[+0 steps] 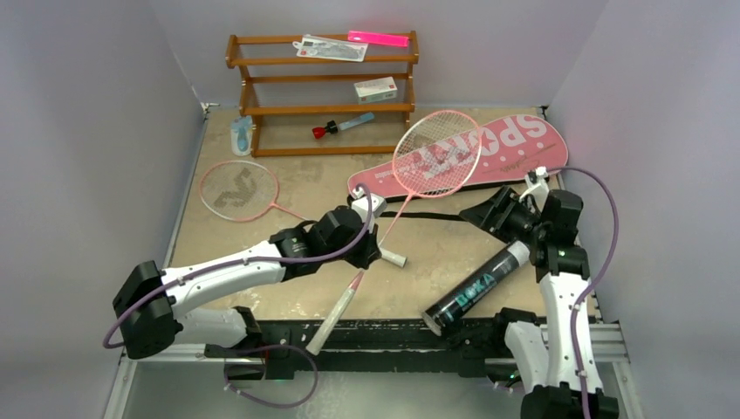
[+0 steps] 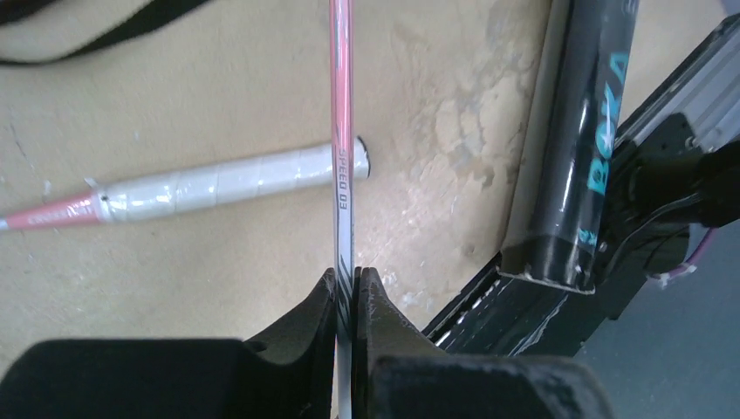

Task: Pack up the badminton gear
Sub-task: Pick up the racket from the center of the board.

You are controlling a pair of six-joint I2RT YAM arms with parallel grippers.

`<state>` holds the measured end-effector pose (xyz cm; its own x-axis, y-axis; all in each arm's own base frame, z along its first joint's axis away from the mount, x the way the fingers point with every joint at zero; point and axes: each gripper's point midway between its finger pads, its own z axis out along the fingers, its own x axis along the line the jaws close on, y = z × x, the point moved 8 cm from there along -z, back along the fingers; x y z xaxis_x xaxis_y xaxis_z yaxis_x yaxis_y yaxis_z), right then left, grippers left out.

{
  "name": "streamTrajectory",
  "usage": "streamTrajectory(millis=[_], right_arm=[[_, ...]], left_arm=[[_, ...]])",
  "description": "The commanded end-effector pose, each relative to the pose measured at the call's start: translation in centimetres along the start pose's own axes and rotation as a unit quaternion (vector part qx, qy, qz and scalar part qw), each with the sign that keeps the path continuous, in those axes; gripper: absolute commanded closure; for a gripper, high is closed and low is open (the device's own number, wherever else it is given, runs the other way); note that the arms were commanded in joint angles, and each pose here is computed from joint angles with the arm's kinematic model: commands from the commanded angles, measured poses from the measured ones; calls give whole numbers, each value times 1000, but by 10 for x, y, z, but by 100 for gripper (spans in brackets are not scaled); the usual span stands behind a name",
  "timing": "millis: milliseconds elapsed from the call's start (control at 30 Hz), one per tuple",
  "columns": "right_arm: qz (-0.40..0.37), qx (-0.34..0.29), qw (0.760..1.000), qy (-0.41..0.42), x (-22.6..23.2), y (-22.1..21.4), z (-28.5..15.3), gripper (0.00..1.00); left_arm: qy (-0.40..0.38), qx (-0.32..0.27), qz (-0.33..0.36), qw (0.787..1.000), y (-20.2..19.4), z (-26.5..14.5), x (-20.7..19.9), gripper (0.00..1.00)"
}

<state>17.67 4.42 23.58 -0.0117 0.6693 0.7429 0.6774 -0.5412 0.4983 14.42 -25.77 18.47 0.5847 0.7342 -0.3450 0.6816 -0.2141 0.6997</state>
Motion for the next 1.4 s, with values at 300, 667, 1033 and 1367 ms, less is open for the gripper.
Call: streamTrajectory(millis=[300,667,1033,1367], right_arm=[[-64,63,974,207,82,-36,30,34],[-6,39,985,169,60,-52,65,49],[21,-7,992,123,53,-60,78,56],[15,-10,997,70,48,-55,83,100]], left_arm=[[-35,-47,12,998,46,2,-25,100],[-95,-63,18,993,58,21,-42,100],[-123,-88,23,988,82,37,-58,100],[-148,-88,50,984,85,33,-63,65]])
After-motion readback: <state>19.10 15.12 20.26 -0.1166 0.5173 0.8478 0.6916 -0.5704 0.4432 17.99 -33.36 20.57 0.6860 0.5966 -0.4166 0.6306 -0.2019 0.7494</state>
